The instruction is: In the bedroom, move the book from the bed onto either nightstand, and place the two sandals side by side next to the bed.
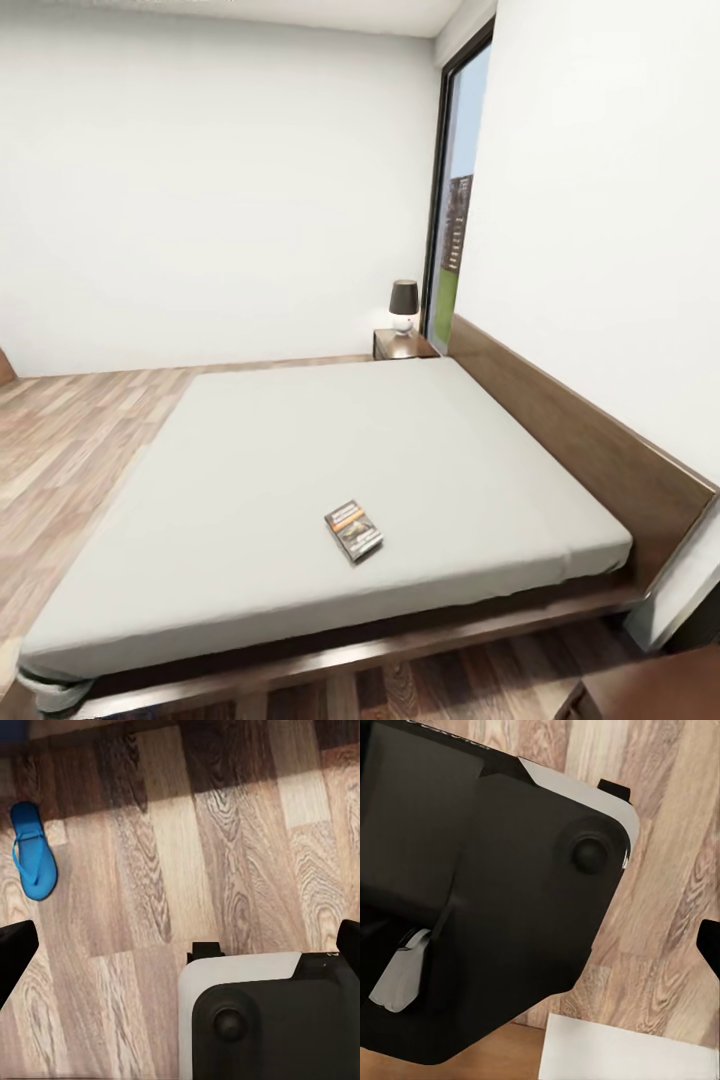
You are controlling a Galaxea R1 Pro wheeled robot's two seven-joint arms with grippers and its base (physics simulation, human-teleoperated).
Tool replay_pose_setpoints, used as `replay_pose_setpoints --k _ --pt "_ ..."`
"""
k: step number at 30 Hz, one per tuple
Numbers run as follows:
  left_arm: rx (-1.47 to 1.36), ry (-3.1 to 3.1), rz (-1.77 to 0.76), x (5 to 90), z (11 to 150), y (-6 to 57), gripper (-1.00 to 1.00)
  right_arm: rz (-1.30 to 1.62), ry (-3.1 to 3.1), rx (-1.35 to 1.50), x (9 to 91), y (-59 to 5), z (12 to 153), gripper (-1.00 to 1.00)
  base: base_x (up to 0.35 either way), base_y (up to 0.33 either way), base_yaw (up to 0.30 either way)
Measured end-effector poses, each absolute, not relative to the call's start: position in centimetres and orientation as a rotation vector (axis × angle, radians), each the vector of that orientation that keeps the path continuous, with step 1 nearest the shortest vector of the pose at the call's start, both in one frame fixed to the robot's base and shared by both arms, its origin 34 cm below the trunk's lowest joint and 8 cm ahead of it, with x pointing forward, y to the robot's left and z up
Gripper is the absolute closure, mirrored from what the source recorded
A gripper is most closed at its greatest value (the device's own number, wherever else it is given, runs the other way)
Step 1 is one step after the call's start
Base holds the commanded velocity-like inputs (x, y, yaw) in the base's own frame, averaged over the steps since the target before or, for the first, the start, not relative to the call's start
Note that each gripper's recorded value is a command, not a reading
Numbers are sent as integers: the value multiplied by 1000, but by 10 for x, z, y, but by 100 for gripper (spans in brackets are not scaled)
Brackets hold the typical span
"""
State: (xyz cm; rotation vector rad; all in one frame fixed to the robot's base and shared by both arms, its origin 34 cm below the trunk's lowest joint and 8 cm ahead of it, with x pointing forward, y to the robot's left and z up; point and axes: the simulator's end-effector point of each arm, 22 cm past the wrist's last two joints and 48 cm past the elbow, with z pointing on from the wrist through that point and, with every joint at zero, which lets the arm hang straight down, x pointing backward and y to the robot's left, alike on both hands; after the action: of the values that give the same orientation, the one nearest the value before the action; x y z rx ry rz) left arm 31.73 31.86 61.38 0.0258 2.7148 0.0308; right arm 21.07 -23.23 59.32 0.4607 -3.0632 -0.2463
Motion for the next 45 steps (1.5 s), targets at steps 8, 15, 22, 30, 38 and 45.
replay_pose_setpoints --k 8,15,22,30,38,45 --pt "26 2715 31 317 614 319 -100 -245 -3062 460 210 -233 593 -100 75 -59 205" --pt "26 2715 31 317 614 319 -100 -245 -3059 459 208 -233 593 -100 21 -63 51" --pt "26 2715 31 317 614 319 -100 -245 -3058 459 207 -233 593 -100 64 -9 12" --pt "26 2714 31 317 614 319 -100 -245 -3058 459 207 -233 593 -100 83 9 3" --pt "26 2713 31 318 614 319 -100 -245 -3058 459 207 -233 593 -100 114 1 0" --pt "27 2713 31 318 614 318 -100 -243 -3057 460 206 -234 593 -100 32 -3 0"
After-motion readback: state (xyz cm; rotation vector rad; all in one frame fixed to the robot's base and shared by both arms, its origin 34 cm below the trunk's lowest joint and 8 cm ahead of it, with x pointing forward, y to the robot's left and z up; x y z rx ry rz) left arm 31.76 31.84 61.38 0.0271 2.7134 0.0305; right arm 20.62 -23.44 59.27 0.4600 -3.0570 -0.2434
